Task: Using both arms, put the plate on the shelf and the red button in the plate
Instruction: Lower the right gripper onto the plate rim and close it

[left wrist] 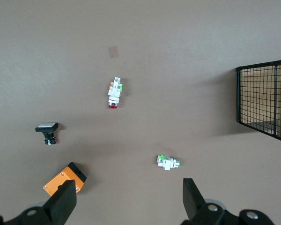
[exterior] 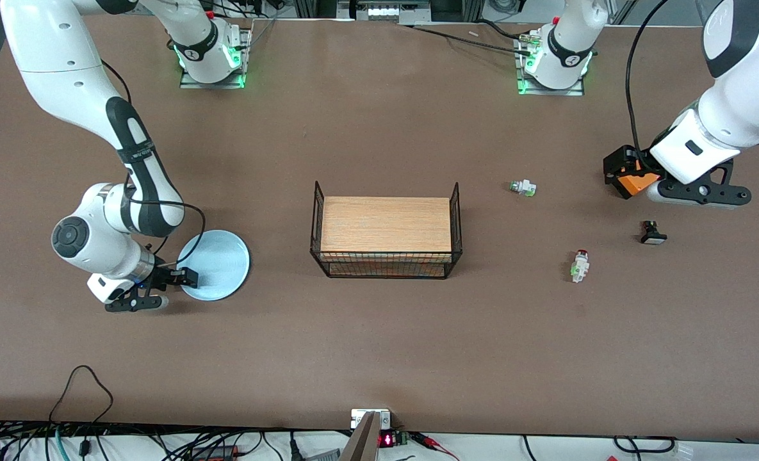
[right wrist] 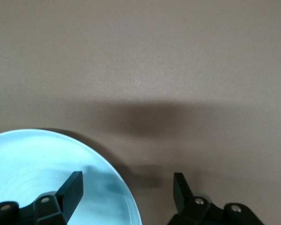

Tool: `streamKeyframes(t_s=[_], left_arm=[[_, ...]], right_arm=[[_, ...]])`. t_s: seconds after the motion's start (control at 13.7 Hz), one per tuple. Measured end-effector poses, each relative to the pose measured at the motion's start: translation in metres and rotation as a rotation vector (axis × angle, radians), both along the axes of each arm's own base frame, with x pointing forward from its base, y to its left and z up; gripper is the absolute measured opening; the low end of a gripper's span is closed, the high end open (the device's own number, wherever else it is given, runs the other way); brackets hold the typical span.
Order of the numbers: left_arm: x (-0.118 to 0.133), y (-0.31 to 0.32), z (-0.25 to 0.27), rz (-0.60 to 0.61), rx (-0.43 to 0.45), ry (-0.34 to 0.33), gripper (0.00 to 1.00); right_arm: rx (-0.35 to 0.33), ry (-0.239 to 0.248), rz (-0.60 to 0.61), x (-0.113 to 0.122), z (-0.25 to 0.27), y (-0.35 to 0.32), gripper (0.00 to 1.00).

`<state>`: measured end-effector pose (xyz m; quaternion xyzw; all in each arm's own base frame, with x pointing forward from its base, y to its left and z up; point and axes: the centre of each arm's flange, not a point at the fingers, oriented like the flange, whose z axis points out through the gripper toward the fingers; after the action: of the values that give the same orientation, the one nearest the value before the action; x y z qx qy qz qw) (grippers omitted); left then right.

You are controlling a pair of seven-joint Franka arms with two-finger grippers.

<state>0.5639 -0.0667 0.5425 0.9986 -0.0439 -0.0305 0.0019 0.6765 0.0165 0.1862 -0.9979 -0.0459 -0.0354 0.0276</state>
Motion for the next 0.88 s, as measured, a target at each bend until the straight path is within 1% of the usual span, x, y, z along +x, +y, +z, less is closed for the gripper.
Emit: streamKeyframes(t_s=[0.07, 0.15, 0.22, 0.37, 0.44, 0.51, 0.58, 0.88], left_arm=[[0.0000, 0.0000, -0.0001, 0.000, 0.000, 0.000, 1.00], [-0.0001, 0.0000, -0.0001, 0.000, 0.000, 0.001, 1.00], [-0.0001, 0.0000, -0.0001, 0.000, 0.000, 0.001, 1.00], [-0.0001, -0.0001, -0.0001, 0.000, -0.001, 0.001, 1.00], [-0.0002, -0.0001, -0.0001, 0.000, -0.001, 0.002, 1.00], [-0.0002, -0.0001, -0.0002, 0.000, -0.001, 0.002, 1.00], [-0.0002, -0.0001, -0.0002, 0.000, -0.001, 0.002, 1.00], [-0.0002, -0.0003, -0.0002, 0.001, -0.003, 0.002, 1.00]], right_arm=[[0.000, 0.003, 0.000, -0.0013, -0.0016, 0.0000, 0.77], [0.000, 0.008, -0.001, -0.0027, -0.0034, -0.0003, 0.71], [-0.001, 0.011, -0.001, -0.0039, -0.0048, -0.0009, 0.71], [-0.001, 0.013, -0.004, -0.0046, -0.0058, -0.0025, 0.56], [-0.002, 0.014, -0.006, -0.0047, -0.0059, -0.0036, 0.56], [-0.003, 0.014, -0.008, -0.0047, -0.0059, -0.0049, 0.47], [-0.003, 0.014, -0.010, -0.0047, -0.0058, -0.0061, 0.40], [-0.005, 0.014, -0.014, -0.0046, -0.0054, -0.0093, 0.37]])
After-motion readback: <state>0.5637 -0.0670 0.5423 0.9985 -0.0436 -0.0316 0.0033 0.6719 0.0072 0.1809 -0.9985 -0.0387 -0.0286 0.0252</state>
